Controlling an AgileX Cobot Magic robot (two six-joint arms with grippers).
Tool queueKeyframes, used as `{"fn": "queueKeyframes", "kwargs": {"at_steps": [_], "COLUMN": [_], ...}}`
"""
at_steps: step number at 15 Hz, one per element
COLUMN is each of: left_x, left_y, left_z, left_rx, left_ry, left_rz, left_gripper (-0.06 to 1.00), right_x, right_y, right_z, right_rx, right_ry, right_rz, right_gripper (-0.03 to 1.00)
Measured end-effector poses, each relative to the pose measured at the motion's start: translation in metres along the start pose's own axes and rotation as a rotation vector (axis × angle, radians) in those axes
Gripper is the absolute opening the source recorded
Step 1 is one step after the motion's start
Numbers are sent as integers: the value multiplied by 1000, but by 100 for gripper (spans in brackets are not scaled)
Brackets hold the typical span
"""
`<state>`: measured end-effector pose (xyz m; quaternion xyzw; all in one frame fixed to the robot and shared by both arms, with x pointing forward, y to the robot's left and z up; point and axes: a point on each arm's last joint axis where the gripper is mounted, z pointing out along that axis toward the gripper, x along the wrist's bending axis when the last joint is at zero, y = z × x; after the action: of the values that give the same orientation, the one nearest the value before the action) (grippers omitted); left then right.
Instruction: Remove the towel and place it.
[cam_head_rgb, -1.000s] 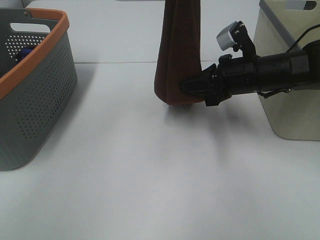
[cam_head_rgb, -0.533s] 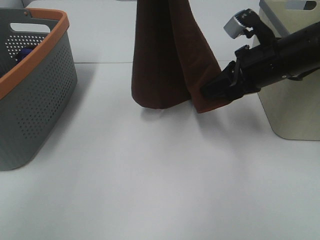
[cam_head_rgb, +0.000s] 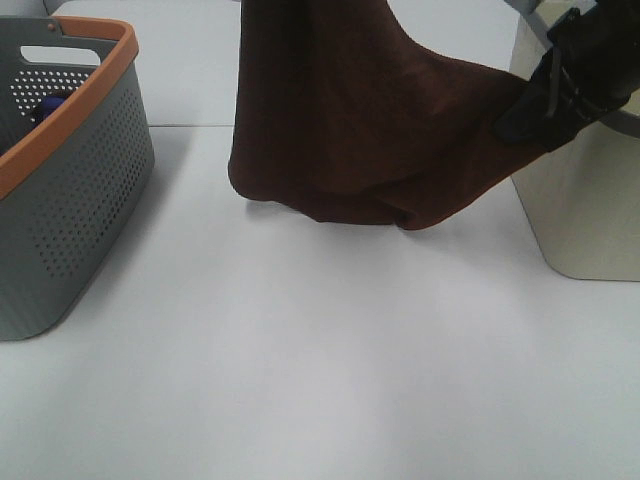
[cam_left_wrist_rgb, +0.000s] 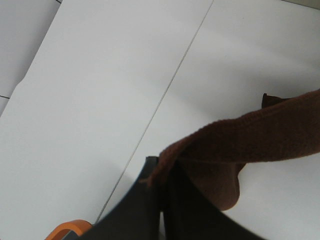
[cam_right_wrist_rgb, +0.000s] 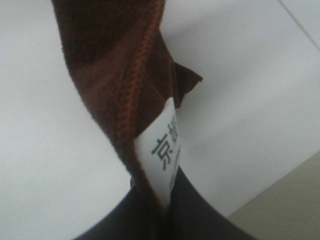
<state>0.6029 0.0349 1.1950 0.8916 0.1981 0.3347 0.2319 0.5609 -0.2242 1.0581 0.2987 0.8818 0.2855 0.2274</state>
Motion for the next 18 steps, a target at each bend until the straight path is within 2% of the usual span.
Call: {"fn": "queueKeyframes", "kwargs": {"at_steps": [2, 4, 6, 7, 8, 10, 14, 16, 18], "left_x": [9, 30, 48, 62, 65, 67, 82, 87, 83], "left_y": [-9, -22, -31, -35, -36, -35, -40, -49, -54], "left_z": [12, 31, 43, 55, 63, 86, 130, 144, 157], "left_rx": [30, 29, -6, -70, -103, -175, -376, -376, -346], "left_ry": [12, 69, 118, 170, 188, 225, 394, 449, 453], "left_rz": [-62, -169, -243, -272, -280, -290, -284, -251, -228], "left_gripper": [0, 0, 0, 0, 0, 0, 0, 0, 0], "right_x": [-10, -25, -38, -59, -71, -92, -128, -133, -132], "right_y": [11, 25, 37, 53, 63, 78, 104, 108, 105], "right_z": [-6, -12, -13, -4, 5, 25, 58, 65, 74], "right_rx": [-41, -112, -157, -212, -240, -272, -343, -363, -347], "right_ry": [-73, -204, -302, -400, -435, -476, -572, -578, -540], "right_rz": [-58, -134, -195, -211, -197, -197, -212, -198, -190], "right_gripper": [2, 2, 2, 2, 2, 2, 2, 2, 2]}}
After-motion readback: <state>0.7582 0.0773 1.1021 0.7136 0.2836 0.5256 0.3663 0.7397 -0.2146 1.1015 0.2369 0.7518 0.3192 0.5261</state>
